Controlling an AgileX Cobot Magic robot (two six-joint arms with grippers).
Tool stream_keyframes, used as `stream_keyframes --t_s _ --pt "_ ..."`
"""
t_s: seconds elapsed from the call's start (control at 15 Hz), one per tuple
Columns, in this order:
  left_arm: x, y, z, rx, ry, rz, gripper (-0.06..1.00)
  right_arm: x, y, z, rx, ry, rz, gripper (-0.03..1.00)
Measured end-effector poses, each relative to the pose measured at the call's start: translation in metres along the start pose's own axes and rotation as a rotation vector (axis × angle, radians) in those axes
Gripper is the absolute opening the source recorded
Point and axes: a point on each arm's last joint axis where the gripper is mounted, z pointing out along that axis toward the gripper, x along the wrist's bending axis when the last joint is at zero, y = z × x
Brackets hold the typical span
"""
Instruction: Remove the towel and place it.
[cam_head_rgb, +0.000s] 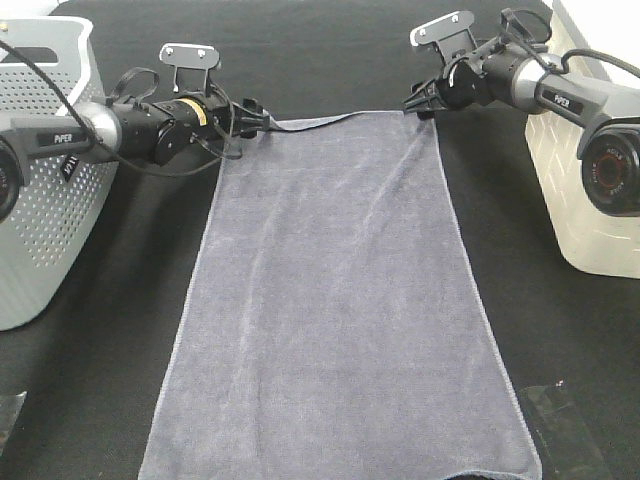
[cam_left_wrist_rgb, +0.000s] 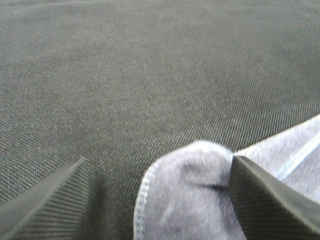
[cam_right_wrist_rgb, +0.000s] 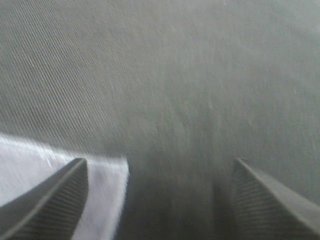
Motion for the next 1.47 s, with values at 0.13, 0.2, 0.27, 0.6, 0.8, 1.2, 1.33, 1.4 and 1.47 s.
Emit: stream_keyframes --t_s 0.13,0.2,0.27,0.6,0.8,1.2,1.33,1.4,1.47 --pt "0.000 0.011 -0.003 -0.020 0.004 -0.031 0.72 -0.002 -0.004 -0.001 0.051 -0.021 -0.004 0.76" --pt "0.000 0.017 -0.004 -0.034 0.007 -0.055 0.70 -0.005 -0.004 -0.004 0.088 -0.036 0.001 0.76" --pt "0.000 0.021 -0.005 -0.045 0.012 -0.090 0.68 -0.007 -0.004 -0.006 0.114 -0.045 0.003 0.76" --pt "-0.003 0.068 -0.022 -0.085 0.038 -0.260 0.64 -0.023 0.027 -0.042 0.169 -0.027 0.141 0.76" --pt "-0.015 0.127 -0.049 -0.137 0.022 -0.208 0.64 -0.035 0.056 -0.079 0.179 0.018 0.223 0.76" --pt "-0.045 0.199 -0.123 0.110 0.113 0.045 0.64 -0.048 0.101 -0.165 0.257 0.225 0.250 0.76" --pt "-0.047 0.223 -0.163 0.234 0.158 0.090 0.64 -0.055 0.108 -0.198 0.332 0.258 0.247 0.76" --pt "-0.046 0.234 -0.186 0.298 0.186 0.096 0.64 -0.058 0.109 -0.210 0.369 0.262 0.243 0.76" --pt "-0.044 0.244 -0.206 0.346 0.214 0.103 0.64 -0.062 0.112 -0.223 0.380 0.264 0.241 0.76"
